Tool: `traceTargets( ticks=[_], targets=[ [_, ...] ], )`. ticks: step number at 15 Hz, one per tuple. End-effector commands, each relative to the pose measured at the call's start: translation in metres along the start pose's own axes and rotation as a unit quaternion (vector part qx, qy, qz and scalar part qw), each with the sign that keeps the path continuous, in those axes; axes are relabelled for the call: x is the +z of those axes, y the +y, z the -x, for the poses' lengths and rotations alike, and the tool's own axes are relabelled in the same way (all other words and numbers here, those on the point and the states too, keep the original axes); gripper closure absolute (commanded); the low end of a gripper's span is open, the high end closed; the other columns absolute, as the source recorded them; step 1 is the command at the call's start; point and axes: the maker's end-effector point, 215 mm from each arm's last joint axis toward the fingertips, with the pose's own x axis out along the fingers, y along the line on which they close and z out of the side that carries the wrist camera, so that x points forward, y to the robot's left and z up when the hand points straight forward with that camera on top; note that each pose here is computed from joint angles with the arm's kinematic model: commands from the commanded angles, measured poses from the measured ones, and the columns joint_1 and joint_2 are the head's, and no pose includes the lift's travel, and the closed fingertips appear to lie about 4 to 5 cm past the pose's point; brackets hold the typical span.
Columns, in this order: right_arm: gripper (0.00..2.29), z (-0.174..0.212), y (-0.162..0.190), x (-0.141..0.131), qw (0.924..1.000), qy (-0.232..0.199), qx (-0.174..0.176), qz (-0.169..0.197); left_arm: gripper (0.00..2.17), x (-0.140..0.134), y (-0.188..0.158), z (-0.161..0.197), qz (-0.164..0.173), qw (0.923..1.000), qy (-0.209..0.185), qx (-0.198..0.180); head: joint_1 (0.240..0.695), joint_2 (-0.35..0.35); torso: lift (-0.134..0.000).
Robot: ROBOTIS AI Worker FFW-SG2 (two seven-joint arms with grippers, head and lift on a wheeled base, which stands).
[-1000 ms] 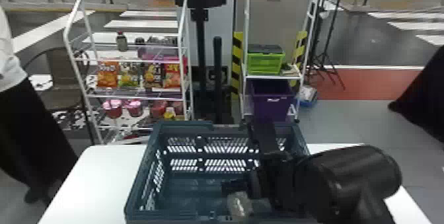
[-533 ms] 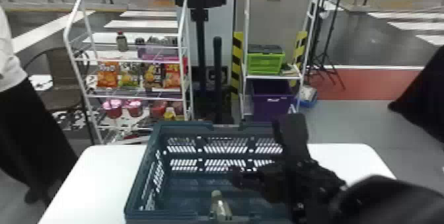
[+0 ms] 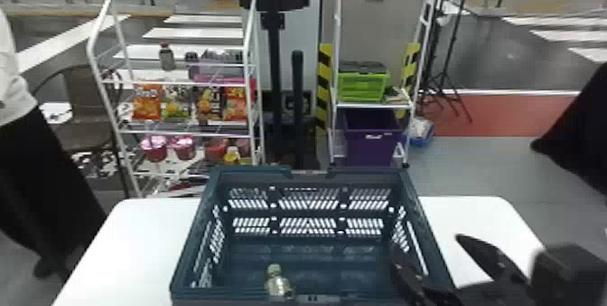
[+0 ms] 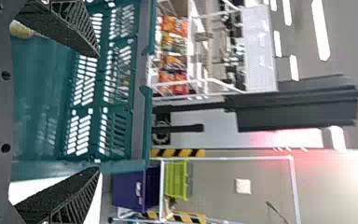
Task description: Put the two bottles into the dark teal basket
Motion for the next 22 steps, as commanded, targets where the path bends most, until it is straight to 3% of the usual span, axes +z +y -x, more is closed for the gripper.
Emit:
traceTargets(
  ticks=[1,5,8,11,14,18,22],
  targets=[
    [0.00,0.041,-0.016,0.003,0.9981,-0.055,-0.023,-0.014,2.15,0.000,-0.001,-0.001,0.000,1.0000,0.002,-0.001,0.499,0.000,0.000],
    [0.00,0.091,-0.013,-0.043,0.9978,-0.051,-0.029,-0.031,2.15,0.005,0.003,-0.003,-0.002,1.0000,0.000,0.002,0.499,0.000,0.000],
    [0.01,0.113,-0.008,-0.092,0.9970,-0.038,-0.038,-0.056,2.15,0.012,0.004,-0.003,-0.002,1.0000,-0.005,0.005,0.499,0.000,0.000],
    [0.01,0.130,-0.005,-0.120,0.9967,-0.036,-0.040,-0.061,2.15,0.021,0.008,-0.005,-0.002,0.9999,-0.001,0.010,0.499,0.000,0.000],
    [0.01,0.140,-0.010,-0.128,0.9967,-0.035,-0.043,-0.059,2.15,0.039,0.027,-0.006,-0.016,0.9993,0.009,0.031,0.499,0.000,0.000],
    [0.01,0.144,-0.017,-0.132,0.9971,-0.031,-0.043,-0.055,2.15,0.101,0.048,-0.017,-0.040,0.9980,-0.019,0.045,0.499,0.000,0.000],
    [0.01,0.148,-0.014,-0.143,0.9976,-0.019,-0.042,-0.051,2.15,0.146,0.036,-0.046,-0.042,0.9985,-0.024,0.025,0.499,0.000,0.000]
  ],
)
